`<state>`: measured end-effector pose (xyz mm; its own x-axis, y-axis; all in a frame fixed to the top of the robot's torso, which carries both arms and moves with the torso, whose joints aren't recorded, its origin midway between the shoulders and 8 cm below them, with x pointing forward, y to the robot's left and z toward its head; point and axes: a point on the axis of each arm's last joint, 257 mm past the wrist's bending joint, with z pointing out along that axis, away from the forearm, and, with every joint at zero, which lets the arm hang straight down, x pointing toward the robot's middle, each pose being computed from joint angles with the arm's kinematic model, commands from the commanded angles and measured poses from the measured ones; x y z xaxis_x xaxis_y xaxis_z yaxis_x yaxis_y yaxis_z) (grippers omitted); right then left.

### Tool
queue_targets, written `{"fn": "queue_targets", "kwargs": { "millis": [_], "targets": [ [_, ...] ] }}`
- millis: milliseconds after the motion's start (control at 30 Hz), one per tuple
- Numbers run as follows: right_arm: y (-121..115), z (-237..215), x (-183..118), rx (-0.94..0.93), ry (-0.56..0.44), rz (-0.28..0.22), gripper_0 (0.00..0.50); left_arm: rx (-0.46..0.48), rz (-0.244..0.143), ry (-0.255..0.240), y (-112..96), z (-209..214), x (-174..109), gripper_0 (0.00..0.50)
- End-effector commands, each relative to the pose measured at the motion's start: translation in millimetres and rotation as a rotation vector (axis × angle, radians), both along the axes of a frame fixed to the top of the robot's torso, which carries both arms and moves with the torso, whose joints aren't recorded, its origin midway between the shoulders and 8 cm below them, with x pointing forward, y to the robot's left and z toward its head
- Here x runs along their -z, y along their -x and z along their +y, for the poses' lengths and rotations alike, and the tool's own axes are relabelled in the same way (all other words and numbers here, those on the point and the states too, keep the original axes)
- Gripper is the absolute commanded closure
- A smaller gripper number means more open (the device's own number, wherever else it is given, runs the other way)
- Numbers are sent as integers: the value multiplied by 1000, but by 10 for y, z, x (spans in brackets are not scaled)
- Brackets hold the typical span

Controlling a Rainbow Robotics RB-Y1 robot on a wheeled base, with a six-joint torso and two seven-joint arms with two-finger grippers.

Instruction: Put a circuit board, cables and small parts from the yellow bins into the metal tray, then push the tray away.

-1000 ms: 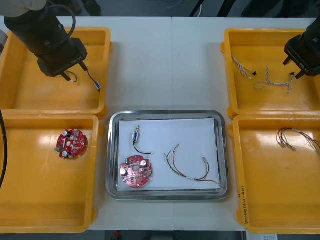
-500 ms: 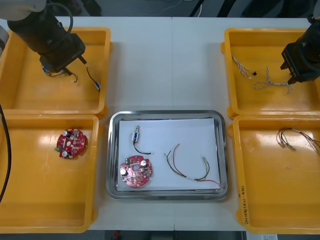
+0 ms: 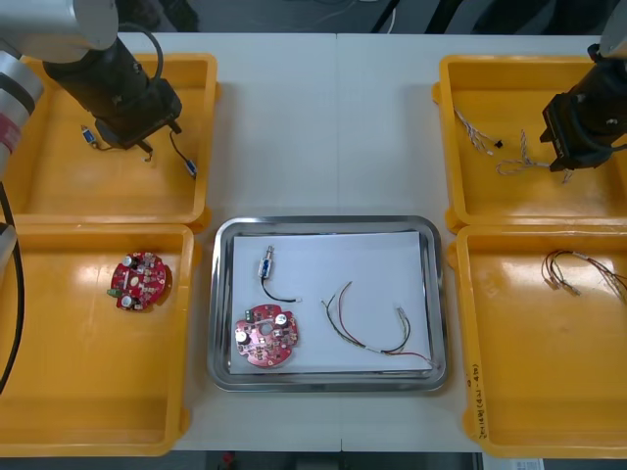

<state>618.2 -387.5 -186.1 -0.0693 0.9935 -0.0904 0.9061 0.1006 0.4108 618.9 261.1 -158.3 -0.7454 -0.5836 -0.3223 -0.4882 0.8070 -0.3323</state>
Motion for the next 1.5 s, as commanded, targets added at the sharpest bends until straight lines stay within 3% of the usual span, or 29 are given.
{"fn": "queue_targets", "kwargs": {
  "millis": [33, 700, 767, 800, 833, 867, 1367, 1400, 1433, 1467, 1500],
  "targets": [
    [-163, 187, -230, 5, -10, -45, 0, 78, -67, -51, -182, -214, -201, 0],
    [-96, 105, 126, 14, 15, -28, 0, 91, -63, -88, -211, -239, 12, 0],
    [-88, 80, 138, 14, 20, -26, 0, 93, -62, -90, -209, -239, 15, 112],
    [-91, 70, 129, 15, 21, -28, 0, 96, -62, -89, -208, -253, 19, 278],
    [-81, 64, 143, 16, 22, -24, 0, 97, -62, -89, -208, -246, 16, 480],
    [-77, 61, 145, 16, 23, -23, 0, 97, -62, -89, -208, -246, 16, 500],
    [-75, -15, 313, 28, 21, -41, 0, 111, -38, -88, -149, -234, 31, 500],
    [-71, -15, 322, 29, 19, -40, 16, 111, -32, -92, -134, -204, 31, 500],
    [-72, -12, 321, 29, 18, -40, 67, 113, -27, -92, -121, -202, 32, 500],
    [-73, -8, 321, 29, 16, -41, 130, 114, -21, -97, -105, -165, 26, 500],
    [-75, 5, 325, 27, 14, -41, 241, 118, -14, -99, -84, -149, 22, 500]
  ]
}}
